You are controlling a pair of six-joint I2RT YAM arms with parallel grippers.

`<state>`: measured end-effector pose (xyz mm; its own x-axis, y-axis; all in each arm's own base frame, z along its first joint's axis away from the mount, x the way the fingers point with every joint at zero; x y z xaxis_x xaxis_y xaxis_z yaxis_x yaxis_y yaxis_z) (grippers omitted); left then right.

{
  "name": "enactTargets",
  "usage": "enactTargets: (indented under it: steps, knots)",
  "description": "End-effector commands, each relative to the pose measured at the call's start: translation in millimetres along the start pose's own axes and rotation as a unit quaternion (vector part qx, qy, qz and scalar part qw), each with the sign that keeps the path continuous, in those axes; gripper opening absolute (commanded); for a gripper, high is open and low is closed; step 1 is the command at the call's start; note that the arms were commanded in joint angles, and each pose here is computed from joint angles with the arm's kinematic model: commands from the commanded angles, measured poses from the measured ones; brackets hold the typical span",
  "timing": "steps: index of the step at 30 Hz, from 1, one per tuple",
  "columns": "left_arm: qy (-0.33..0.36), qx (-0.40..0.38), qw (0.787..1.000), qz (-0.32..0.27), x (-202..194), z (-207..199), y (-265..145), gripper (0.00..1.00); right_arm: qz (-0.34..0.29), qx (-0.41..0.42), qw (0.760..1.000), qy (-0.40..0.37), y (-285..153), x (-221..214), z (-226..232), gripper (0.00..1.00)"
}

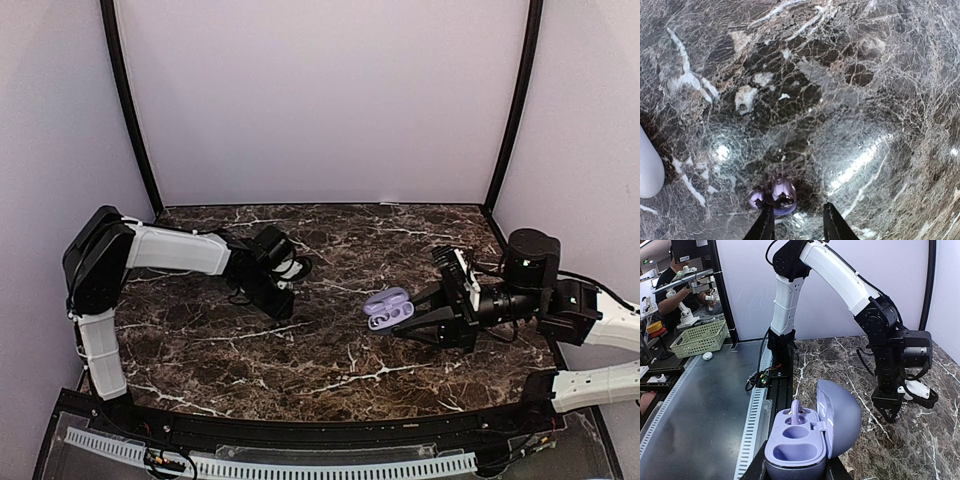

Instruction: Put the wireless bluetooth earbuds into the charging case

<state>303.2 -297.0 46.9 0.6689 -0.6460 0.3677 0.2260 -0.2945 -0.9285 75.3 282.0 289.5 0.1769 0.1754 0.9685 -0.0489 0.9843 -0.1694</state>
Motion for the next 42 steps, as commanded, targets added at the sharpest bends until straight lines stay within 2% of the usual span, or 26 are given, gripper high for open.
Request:
enactTargets:
  steps: [1, 19, 24, 28, 31, 32, 35, 38, 42]
  knots:
    - [0.001, 0.007, 1.000, 0.003, 7, 8, -3, 0.32, -0.017, -0.001, 1.000, -0.009, -3, 7, 2, 0.00]
    - [0.009, 0.009, 1.000, 0.012, 22, 22, -1, 0.32, -0.019, -0.004, 1.000, -0.011, -4, 8, 3, 0.00]
    - [0.022, 0.007, 0.999, -0.041, 35, 18, -27, 0.38, -0.018, -0.003, 1.000, -0.010, -3, 8, 2, 0.00]
    - [0.085, 0.035, 0.992, -0.083, 36, 23, -50, 0.42, -0.016, -0.001, 1.000, -0.009, -2, 7, 2, 0.00]
    - [0.138, 0.027, 0.986, -0.092, 25, 18, -56, 0.43, -0.016, 0.001, 1.000, -0.010, -2, 8, 3, 0.00]
    - [0.169, 0.024, 0.979, -0.112, 28, 15, -64, 0.43, -0.017, 0.001, 1.000, -0.010, -2, 8, 3, 0.00]
    - [0.216, 0.016, 0.970, -0.114, 13, 12, -62, 0.44, -0.017, 0.003, 1.000, -0.010, -1, 8, 3, 0.00]
    - [0.191, -0.005, 0.975, -0.112, 16, 21, -57, 0.44, -0.015, 0.004, 1.000, -0.010, -1, 9, 3, 0.00]
    - [0.165, -0.002, 0.982, -0.092, 26, 32, -44, 0.37, -0.016, 0.001, 1.000, -0.010, -3, 8, 3, 0.00]
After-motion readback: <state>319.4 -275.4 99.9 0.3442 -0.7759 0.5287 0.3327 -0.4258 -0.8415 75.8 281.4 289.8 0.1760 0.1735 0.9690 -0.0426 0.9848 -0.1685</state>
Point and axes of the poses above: each gripper's point midway between its finger pads, its own y axis out along the fingers, its own z axis along the line the jaws close on, x = y × z, the point moved 2 cm from there along -y, back along the fingers, and after that the axes turned 6 degrees about y, right-handed, at the moved point
